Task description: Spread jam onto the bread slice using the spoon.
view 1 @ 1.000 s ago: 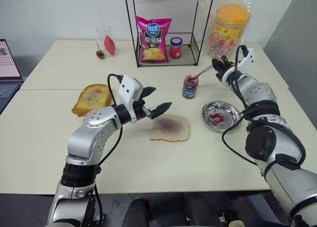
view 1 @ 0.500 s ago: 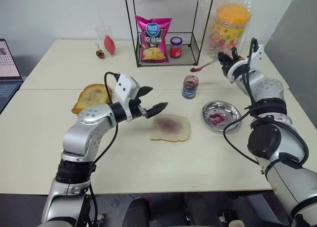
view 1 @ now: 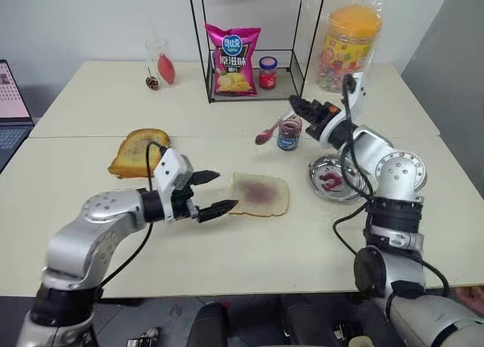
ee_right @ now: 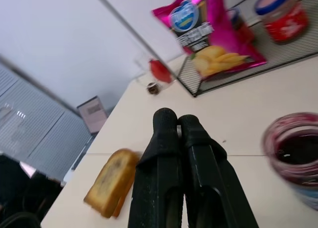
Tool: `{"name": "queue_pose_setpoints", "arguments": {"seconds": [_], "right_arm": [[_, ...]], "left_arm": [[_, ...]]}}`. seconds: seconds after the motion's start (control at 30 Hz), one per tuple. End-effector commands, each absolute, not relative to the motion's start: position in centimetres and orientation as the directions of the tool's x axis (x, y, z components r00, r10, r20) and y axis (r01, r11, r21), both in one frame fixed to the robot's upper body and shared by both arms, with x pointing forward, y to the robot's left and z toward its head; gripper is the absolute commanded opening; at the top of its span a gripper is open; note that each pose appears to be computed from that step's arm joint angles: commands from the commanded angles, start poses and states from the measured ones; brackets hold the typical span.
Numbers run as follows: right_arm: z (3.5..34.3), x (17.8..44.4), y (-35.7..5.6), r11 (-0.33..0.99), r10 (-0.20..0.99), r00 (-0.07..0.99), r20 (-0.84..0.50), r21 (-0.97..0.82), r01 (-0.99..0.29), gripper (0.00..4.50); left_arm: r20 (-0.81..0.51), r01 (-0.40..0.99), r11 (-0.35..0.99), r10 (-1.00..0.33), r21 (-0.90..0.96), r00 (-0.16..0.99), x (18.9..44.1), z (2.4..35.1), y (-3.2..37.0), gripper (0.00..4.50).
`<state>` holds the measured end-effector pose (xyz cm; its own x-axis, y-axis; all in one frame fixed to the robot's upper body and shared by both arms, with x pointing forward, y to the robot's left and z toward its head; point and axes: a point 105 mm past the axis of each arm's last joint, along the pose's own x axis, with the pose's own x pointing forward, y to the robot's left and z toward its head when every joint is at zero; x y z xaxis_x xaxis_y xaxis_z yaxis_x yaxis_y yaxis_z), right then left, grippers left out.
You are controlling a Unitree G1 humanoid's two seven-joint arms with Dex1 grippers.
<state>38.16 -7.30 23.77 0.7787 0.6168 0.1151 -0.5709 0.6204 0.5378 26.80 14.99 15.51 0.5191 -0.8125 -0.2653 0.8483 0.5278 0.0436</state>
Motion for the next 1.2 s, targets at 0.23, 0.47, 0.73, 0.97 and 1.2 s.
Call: {"name": "queue_pose_setpoints", "arguments": {"seconds": [0.23, 0.47, 0.73, 0.97, 1.2], "right_arm": [[19.4, 34.6, -2.4, 0.580, 0.753, 0.654, 0.068, 0.399, -0.710, 0.06], [17.0, 34.7, -2.7, 0.631, 0.758, 0.652, 0.008, 0.242, -0.737, 0.06], [17.7, 34.9, -5.6, 0.679, 0.718, 0.696, 0.006, 0.213, -0.702, 0.06], [17.8, 34.6, -8.6, 0.734, 0.667, 0.744, -0.026, 0.195, -0.651, 0.06], [18.8, 34.5, -9.6, 0.728, 0.651, 0.759, -0.007, 0.290, -0.622, 0.06]], "left_arm": [[-0.302, 0.786, 0.618, -0.748, 0.009, 0.592, 23.4, 14.5, 16.7, 4.50], [-0.290, 0.771, 0.637, -0.739, -0.009, 0.608, 23.2, 14.1, 16.2, 4.50], [-0.290, 0.781, 0.625, -0.749, -0.013, 0.595, 23.6, 14.0, 16.2, 4.50], [-0.285, 0.801, 0.599, -0.769, -0.007, 0.572, 24.5, 13.9, 15.8, 4.50], [-0.282, 0.809, 0.588, -0.777, -0.003, 0.563, 24.9, 13.9, 15.8, 4.50]]}}
